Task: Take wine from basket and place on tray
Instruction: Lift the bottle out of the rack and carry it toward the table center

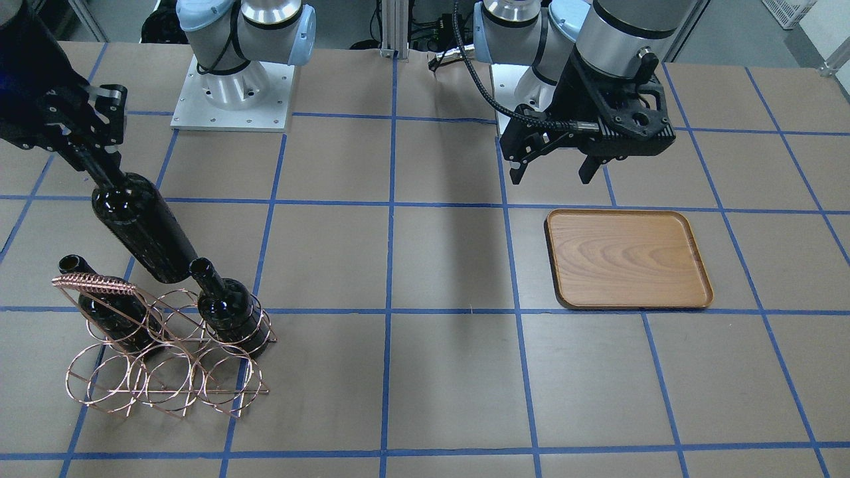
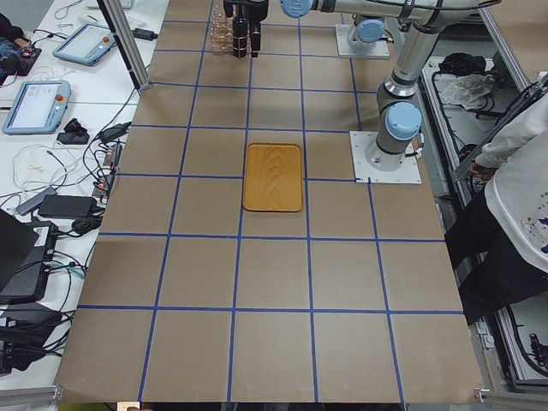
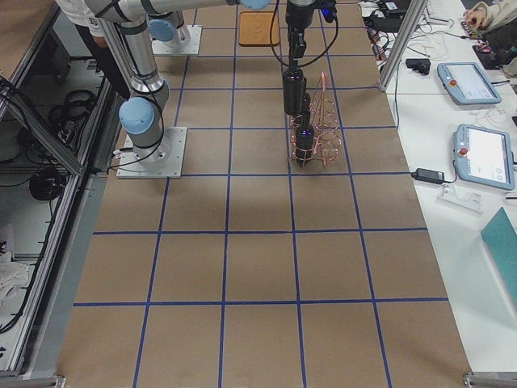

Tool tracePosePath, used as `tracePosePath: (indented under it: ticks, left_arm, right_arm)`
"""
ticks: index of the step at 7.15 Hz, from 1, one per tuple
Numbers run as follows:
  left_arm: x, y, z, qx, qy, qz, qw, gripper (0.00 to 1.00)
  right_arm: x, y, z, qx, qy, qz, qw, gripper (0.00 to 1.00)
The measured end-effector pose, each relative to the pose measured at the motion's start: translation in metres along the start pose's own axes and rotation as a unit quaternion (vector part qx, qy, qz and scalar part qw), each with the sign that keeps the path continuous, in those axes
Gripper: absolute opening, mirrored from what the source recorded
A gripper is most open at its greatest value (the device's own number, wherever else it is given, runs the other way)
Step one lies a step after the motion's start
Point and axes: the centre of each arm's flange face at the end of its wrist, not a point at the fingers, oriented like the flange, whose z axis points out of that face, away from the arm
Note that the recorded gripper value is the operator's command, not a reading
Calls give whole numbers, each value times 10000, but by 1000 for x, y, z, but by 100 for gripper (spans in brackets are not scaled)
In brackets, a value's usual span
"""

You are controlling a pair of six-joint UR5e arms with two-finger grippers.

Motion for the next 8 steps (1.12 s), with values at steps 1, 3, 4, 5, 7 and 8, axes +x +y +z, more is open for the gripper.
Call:
tracePosePath:
  ticks: [1, 3, 4, 5, 7, 8]
  left_arm:
    - [0, 0, 0, 2, 0, 2, 10000, 100]
    - [0, 0, 1, -1, 0, 2, 10000, 100]
    - [0, 0, 1, -3, -1, 0, 10000, 100]
    - [0, 0, 1, -2, -1, 0, 10000, 100]
    - [0, 0, 1, -7, -1, 0, 10000, 100]
    - [0, 0, 1, -6, -1, -2, 10000, 100]
  right_arm:
    - [-24, 11, -6, -80, -19, 156, 9998, 7]
    - [-120, 29, -1, -235, -17, 476, 9986, 3]
    - [-163, 30, 14, -318, 0, 673, 9972, 5]
    - [-203, 24, 36, -340, -5, 875, 9956, 5]
    - [-281, 14, 83, -228, -44, 1145, 9931, 5]
    - [-305, 13, 98, -183, -111, 1220, 9923, 5]
